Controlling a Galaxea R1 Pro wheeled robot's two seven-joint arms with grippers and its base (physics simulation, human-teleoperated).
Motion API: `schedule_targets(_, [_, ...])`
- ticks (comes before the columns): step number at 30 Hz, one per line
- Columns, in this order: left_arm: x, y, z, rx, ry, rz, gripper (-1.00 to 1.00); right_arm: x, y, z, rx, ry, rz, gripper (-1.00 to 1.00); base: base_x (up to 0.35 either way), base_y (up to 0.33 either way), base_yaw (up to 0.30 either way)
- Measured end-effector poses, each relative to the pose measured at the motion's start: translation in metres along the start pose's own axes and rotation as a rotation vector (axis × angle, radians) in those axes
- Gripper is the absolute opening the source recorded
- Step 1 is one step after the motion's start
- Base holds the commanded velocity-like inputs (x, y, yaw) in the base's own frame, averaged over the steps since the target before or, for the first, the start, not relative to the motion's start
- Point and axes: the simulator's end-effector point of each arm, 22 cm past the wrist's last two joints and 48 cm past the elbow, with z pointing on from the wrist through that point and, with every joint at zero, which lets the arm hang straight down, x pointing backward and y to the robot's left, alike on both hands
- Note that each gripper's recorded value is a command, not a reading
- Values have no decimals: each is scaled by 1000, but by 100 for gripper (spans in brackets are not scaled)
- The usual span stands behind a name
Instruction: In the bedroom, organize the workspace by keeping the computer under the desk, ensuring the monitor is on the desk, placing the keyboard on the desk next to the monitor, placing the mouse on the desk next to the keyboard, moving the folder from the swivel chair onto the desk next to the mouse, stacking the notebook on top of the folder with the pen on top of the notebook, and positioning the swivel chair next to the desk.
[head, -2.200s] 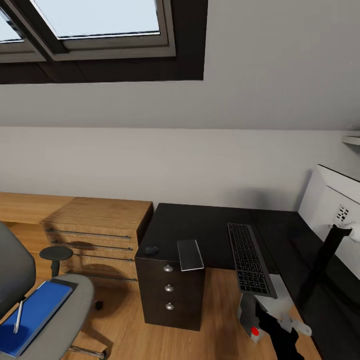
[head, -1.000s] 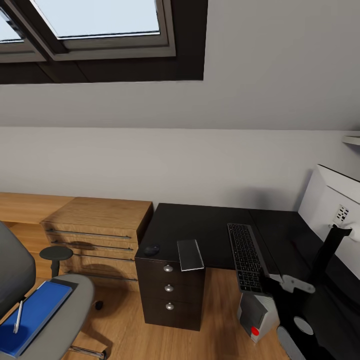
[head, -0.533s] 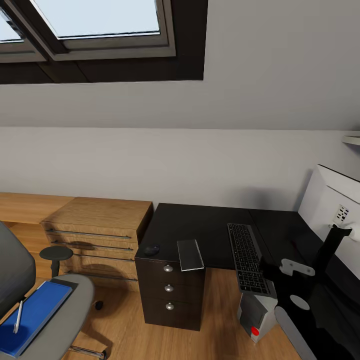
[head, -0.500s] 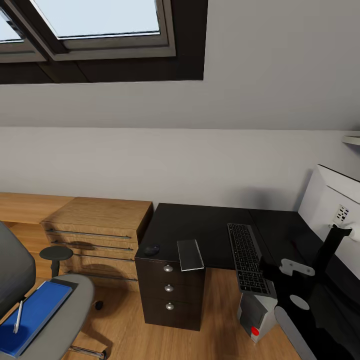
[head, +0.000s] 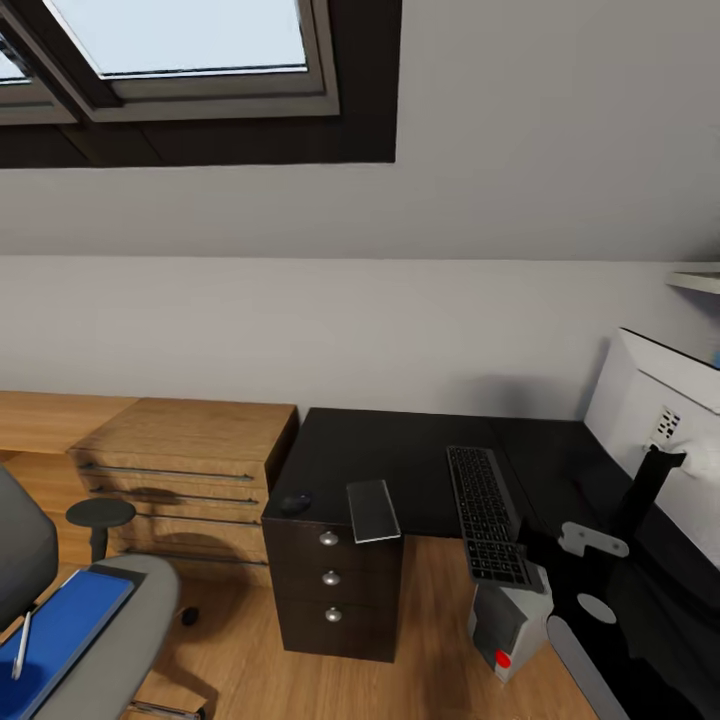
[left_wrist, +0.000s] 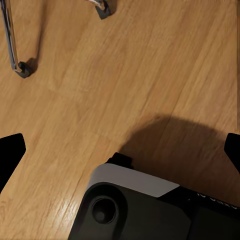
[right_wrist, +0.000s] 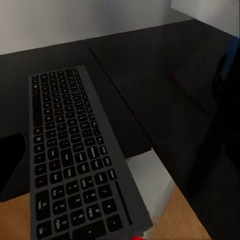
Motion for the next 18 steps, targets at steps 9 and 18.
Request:
schedule_targets(9, [-2,0,0,1,-6,-2,100,2,-2,0,6,2,-3,100,0,0,-205])
schedule_targets(18, [-17,0,-1,2,-69,-43,100,16,-6,3,16,22,-18,100,0,0,-201])
